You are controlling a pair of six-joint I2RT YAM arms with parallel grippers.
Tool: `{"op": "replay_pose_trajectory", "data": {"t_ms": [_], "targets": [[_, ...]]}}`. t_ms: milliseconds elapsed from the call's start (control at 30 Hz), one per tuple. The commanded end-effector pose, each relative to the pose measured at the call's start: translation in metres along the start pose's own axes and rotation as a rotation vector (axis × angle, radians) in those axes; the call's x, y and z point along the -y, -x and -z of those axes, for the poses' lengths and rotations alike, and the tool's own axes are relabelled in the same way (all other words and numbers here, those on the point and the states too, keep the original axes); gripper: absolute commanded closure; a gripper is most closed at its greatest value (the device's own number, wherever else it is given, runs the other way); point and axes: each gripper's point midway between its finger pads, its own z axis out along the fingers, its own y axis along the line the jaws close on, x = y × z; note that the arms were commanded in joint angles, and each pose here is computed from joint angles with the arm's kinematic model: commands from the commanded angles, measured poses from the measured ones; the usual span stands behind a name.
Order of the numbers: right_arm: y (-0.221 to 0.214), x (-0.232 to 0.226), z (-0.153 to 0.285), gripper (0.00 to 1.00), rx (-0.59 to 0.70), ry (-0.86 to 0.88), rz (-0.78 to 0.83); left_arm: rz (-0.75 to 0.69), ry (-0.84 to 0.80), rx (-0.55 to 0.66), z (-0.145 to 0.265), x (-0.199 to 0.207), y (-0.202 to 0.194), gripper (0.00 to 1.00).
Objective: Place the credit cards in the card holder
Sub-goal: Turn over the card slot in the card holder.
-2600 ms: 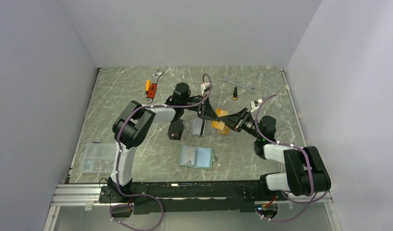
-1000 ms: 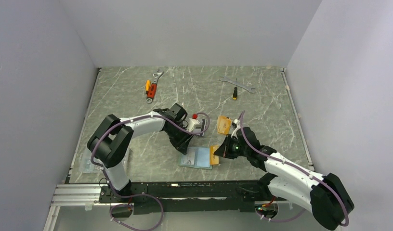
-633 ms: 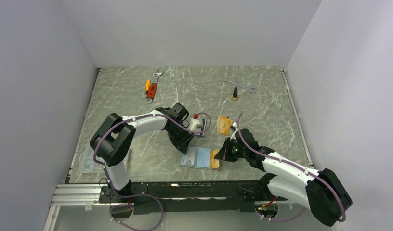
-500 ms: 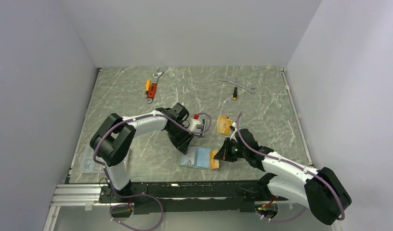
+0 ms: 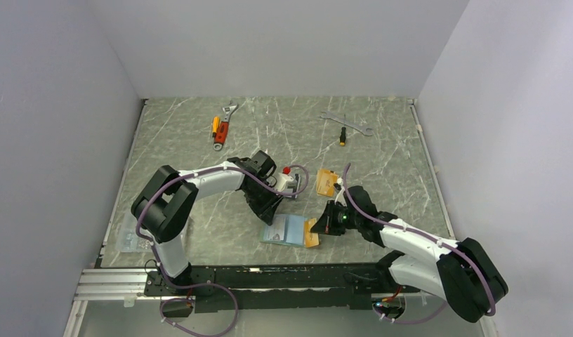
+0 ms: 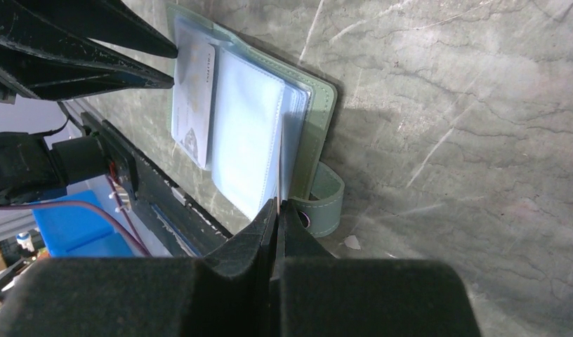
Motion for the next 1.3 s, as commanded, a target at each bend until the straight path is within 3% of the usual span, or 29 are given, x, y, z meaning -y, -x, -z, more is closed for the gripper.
{"op": "replay_pose_trajectory", "data": {"t_ms": [0,733,967,1267], "targets": [[0.006,-0.013,0.002,1.0,0.005,0.063,0.051,-0.044,0.013,0.0,0.0,0.002,0.0,0.67],[0.013,-0.056,0.016,1.0,-0.045,0.206,0.126,-0.042,0.007,0.033,0.009,0.005,0.007,0.7],[0.021,-0.065,-0.001,1.0,-0.054,0.255,0.107,0.026,-0.092,0.148,0.034,0.0,0.018,0.69],[0.026,-0.08,-0.026,1.0,-0.099,0.28,0.12,-0.012,-0.082,0.156,0.047,-0.005,0.014,0.69]]}}
